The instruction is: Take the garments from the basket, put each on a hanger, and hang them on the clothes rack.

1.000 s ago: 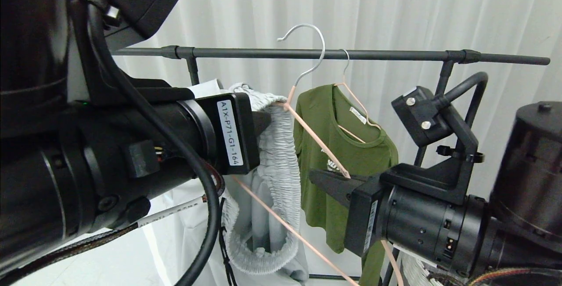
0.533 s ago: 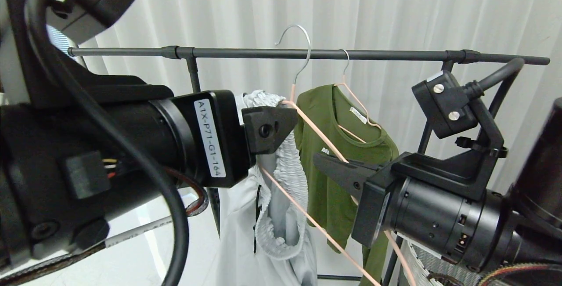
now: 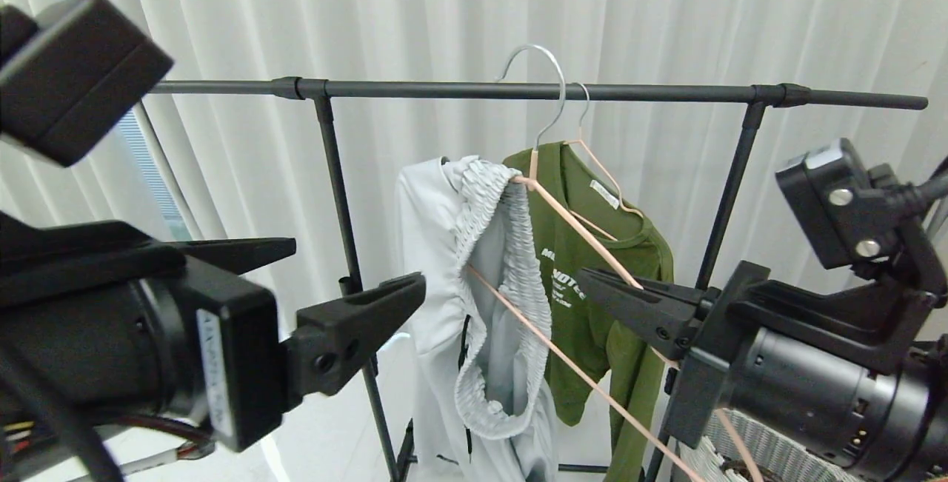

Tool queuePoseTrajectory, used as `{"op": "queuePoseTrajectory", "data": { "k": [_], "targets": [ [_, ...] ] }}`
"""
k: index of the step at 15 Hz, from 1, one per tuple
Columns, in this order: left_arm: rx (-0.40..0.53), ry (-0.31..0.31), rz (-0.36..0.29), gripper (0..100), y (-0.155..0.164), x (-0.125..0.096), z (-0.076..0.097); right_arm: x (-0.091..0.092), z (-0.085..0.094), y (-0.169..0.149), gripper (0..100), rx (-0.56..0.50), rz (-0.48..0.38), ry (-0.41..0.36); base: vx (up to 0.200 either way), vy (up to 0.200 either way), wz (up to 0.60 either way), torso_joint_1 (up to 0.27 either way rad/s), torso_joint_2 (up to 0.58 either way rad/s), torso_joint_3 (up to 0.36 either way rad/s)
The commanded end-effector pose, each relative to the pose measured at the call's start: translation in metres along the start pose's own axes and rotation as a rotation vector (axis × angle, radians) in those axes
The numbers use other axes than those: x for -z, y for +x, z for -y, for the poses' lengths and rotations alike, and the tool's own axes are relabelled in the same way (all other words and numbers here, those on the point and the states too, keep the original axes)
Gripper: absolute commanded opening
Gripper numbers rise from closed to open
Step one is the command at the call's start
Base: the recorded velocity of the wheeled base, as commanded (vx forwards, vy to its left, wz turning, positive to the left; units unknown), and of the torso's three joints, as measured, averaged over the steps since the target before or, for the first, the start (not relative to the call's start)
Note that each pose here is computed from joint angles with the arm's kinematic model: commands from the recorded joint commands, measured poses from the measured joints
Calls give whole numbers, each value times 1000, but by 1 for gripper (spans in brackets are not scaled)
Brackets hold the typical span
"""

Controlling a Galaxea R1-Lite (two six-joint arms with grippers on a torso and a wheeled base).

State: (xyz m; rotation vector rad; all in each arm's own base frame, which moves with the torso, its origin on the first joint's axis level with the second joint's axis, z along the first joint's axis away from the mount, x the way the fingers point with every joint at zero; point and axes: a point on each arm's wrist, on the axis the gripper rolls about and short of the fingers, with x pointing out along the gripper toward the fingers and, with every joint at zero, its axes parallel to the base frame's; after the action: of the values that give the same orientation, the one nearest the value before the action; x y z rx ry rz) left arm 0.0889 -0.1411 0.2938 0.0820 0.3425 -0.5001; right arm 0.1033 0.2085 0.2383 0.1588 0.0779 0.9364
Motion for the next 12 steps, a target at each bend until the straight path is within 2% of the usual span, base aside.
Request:
{"op": "queuePoseTrajectory", "data": {
  "k": [1,4,8,12],
  "targets": [
    [57,65,43,100,-30,11,-31,-6,2,-19,0,-48,26,-6,0,0,0,0,0,0],
    [70,208,9,100,-27,23,-50,7,6,-38,0,-138,-14,-57,0,0,0,0,0,0],
    [146,251,20,100,-22,25,-48,15,6,-51,0,-281,-50,-61,0,0,0,0,0,0],
    [309,342,-13,100,-22,44,-46,25,7,-60,0,-381,-90,-60,0,0,0,0,0,0]
  ]
}}
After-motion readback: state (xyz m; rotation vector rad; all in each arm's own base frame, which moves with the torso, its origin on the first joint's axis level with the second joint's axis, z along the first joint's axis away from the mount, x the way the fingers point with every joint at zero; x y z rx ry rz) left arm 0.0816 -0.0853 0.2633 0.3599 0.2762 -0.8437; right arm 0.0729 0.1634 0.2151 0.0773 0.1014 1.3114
